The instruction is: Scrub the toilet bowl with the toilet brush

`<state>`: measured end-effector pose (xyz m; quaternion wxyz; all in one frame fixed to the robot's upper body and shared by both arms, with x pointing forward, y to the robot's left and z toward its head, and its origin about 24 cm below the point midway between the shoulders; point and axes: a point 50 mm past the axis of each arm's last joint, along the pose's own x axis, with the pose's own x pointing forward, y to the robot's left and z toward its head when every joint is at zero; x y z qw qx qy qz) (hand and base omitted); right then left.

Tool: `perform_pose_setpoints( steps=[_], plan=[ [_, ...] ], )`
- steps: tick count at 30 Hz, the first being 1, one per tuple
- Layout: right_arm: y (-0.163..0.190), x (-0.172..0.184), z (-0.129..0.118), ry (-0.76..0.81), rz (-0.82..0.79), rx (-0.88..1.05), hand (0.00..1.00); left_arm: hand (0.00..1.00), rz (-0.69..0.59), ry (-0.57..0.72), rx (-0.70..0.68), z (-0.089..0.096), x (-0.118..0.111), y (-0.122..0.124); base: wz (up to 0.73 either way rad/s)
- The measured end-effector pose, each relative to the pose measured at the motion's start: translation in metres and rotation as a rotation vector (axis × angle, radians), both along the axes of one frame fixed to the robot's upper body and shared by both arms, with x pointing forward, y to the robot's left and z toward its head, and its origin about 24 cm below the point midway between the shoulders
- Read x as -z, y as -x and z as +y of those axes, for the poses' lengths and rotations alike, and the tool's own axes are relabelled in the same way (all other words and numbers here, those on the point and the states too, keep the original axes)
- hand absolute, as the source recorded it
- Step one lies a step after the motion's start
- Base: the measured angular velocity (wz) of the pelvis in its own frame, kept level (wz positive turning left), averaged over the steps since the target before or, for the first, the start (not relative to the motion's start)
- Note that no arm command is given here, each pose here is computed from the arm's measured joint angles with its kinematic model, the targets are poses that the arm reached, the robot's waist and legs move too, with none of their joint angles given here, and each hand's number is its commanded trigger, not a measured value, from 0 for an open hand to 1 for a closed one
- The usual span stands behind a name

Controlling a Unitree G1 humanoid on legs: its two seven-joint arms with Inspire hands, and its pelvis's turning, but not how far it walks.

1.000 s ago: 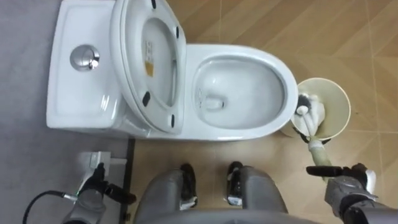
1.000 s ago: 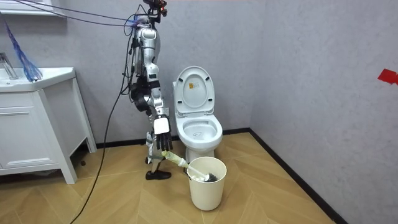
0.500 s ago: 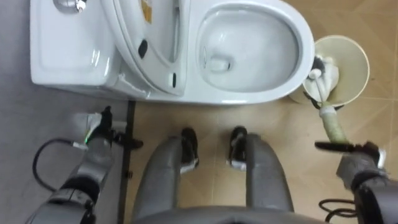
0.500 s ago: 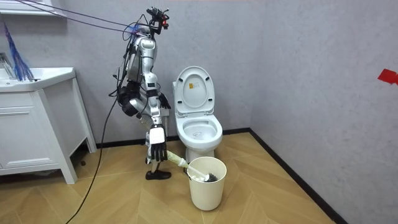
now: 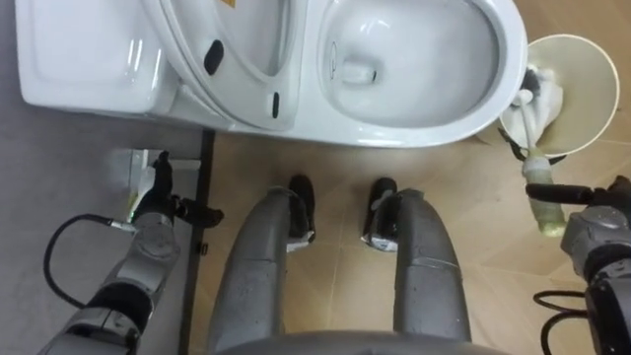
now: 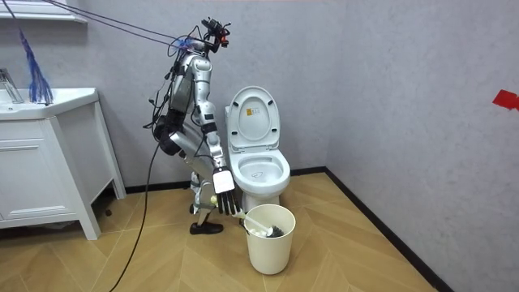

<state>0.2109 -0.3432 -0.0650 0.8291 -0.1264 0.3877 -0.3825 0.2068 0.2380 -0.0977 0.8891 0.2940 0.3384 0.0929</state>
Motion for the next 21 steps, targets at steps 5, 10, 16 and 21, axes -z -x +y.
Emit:
perform_pose_setpoints(
  steps=[5, 10, 16, 21],
  plan=[
    [-0.0039, -0.0033, -0.0005, 0.014, -0.009, 0.009, 0.00, 0.00, -0.020, 0.006, -0.039, 0.0017, -0.0013, 0.0000, 0.00],
    [-0.0076, -0.0060, -0.0003, 0.018, -0.026, 0.001, 0.00, 0.00, -0.027, 0.009, -0.050, 0.0016, -0.0016, 0.0005, 0.00],
    [-0.0050, -0.0046, -0.0008, 0.020, -0.019, 0.001, 0.00, 0.00, -0.033, 0.001, -0.048, 0.0053, -0.0024, 0.0026, 0.01],
    [-0.0017, -0.0021, -0.0006, 0.019, -0.005, -0.007, 0.00, 0.00, -0.034, -0.006, -0.038, 0.0061, -0.0032, 0.0018, 0.00]
  ],
)
